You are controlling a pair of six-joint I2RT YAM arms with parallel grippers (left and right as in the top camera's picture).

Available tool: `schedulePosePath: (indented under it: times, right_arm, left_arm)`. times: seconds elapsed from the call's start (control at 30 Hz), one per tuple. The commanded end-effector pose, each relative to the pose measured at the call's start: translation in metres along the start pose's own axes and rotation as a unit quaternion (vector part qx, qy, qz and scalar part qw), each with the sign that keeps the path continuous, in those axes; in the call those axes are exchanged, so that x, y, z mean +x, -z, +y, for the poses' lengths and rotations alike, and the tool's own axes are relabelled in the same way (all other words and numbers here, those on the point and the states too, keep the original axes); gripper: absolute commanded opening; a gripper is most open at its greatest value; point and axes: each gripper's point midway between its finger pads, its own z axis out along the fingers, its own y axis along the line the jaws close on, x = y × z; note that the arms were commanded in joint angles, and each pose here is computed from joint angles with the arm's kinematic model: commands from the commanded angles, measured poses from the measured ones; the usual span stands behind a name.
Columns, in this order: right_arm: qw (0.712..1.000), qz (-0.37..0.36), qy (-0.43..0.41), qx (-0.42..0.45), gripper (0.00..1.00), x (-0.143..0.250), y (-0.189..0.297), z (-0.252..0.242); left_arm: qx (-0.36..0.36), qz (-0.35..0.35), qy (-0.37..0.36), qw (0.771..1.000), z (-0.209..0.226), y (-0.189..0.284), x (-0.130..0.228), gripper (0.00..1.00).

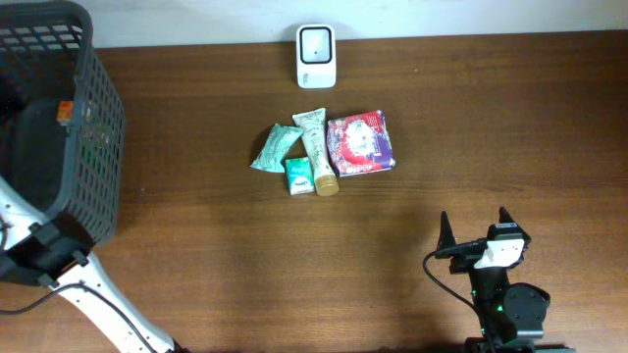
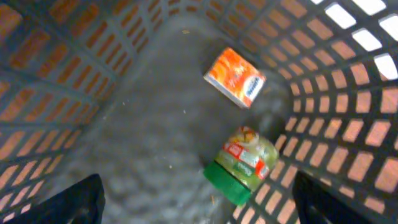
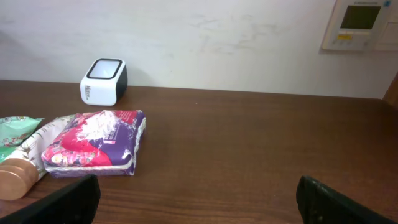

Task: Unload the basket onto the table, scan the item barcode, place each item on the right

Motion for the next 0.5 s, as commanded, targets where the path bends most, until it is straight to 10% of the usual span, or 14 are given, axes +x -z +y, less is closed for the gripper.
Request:
schedulePosePath:
  times: [0.0,0.47]
  right_arm:
    - [1.000,0.002,0.002,0.004,0.99,0.003,0.000,-0.002]
    - [1.000,0.002,0.002,0.004,0.99,0.003,0.000,-0.002]
  left_arm:
    - [0.057,-0.007,-0.056,0.997,-0.024,-0.004,-0.003,0.96]
    - [0.069,-0.041,-0.120,0.990,-0.042,-0.110,-0.026,0.99]
